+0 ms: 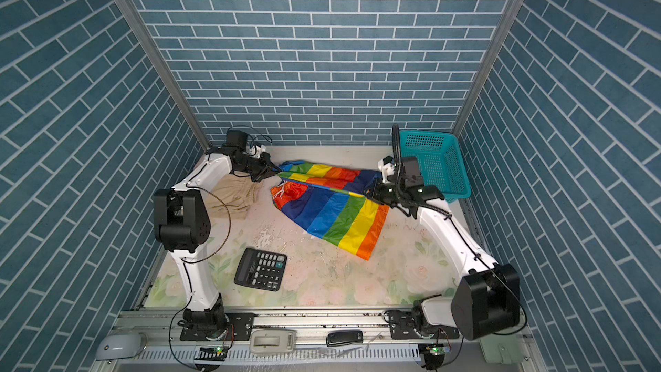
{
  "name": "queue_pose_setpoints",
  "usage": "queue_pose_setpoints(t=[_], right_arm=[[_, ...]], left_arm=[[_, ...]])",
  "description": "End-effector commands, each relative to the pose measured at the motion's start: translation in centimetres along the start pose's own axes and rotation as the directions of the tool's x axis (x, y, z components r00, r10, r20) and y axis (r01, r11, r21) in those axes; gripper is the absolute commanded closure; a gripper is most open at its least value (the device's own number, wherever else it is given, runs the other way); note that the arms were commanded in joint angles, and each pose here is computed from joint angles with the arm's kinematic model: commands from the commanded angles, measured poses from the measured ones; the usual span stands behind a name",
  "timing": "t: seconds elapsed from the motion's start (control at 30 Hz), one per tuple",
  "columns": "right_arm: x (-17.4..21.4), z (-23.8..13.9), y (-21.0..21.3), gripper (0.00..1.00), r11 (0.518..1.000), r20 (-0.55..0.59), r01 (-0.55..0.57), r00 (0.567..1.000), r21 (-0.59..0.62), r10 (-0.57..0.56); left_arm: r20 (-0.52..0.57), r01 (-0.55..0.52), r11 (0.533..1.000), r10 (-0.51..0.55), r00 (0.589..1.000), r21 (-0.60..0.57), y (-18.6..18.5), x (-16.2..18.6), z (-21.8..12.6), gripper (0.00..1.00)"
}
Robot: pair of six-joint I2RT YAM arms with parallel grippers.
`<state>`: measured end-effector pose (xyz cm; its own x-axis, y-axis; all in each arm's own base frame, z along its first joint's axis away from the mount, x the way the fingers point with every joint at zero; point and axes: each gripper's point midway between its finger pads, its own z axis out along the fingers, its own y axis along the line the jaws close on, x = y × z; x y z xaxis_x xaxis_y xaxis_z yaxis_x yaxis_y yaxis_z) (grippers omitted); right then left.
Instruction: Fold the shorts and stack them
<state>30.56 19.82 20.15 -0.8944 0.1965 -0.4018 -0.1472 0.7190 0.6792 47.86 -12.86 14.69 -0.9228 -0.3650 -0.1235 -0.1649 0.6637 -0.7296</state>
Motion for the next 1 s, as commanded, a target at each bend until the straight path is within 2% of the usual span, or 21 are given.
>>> queue_pose_setpoints(t=[0.0,0.17,0.37,0.53,0.67,0.8,0.87,0.9,0.97], right_arm=[[2.5,-0.6,-3.1,1.0,0.991,0.113,-0.091,0.99,0.099,0.08],[9.3,2.0,-6.5,1.0,0.978,0.037,-0.147,0.989,0.147,0.143],[15.1,4.2,-8.7,1.0,0.964,-0.068,-0.12,0.988,0.236,0.14],[18.2,5.1,-11.1,1.0,0.946,-0.12,-0.116,0.98,0.303,0.158],[19.2,5.5,-11.3,1.0,0.947,-0.155,-0.116,0.974,0.3,0.168],[20.3,5.8,-11.0,0.81,0.952,-0.2,-0.096,0.967,0.291,0.159],[20.4,5.4,-10.8,0.69,0.954,-0.216,-0.081,0.965,0.29,0.148],[20.2,5.0,-10.6,0.64,0.954,-0.216,-0.072,0.967,0.291,0.139],[19.7,3.7,-10.0,0.54,0.954,-0.218,-0.032,0.971,0.297,0.1]], left_arm=[[0.175,-0.004,0.986,0.034,0.984,-0.168,5.6,-3.3,-3.7,0.99],[0.134,0.032,0.966,0.002,0.991,-0.256,9.6,-0.4,-3.1,0.99],[0.106,0.103,0.94,-0.072,0.992,-0.324,14.1,2.7,-2.6,1.0],[0.08,0.143,0.929,-0.123,0.989,-0.342,16.1,4.4,-1.8,1.0],[0.061,0.156,0.921,-0.144,0.988,-0.357,16.8,5.1,-1.5,1.0],[0.059,0.152,0.915,-0.14,0.988,-0.375,16.9,5.0,-1.7,0.97],[0.058,0.144,0.912,-0.132,0.99,-0.385,16.8,5.0,-2.1,0.92],[0.055,0.14,0.908,-0.128,0.99,-0.395,16.8,5.0,-2.2,0.88],[0.057,0.132,0.912,-0.119,0.991,-0.388,16.2,4.8,-2.7,0.67]])
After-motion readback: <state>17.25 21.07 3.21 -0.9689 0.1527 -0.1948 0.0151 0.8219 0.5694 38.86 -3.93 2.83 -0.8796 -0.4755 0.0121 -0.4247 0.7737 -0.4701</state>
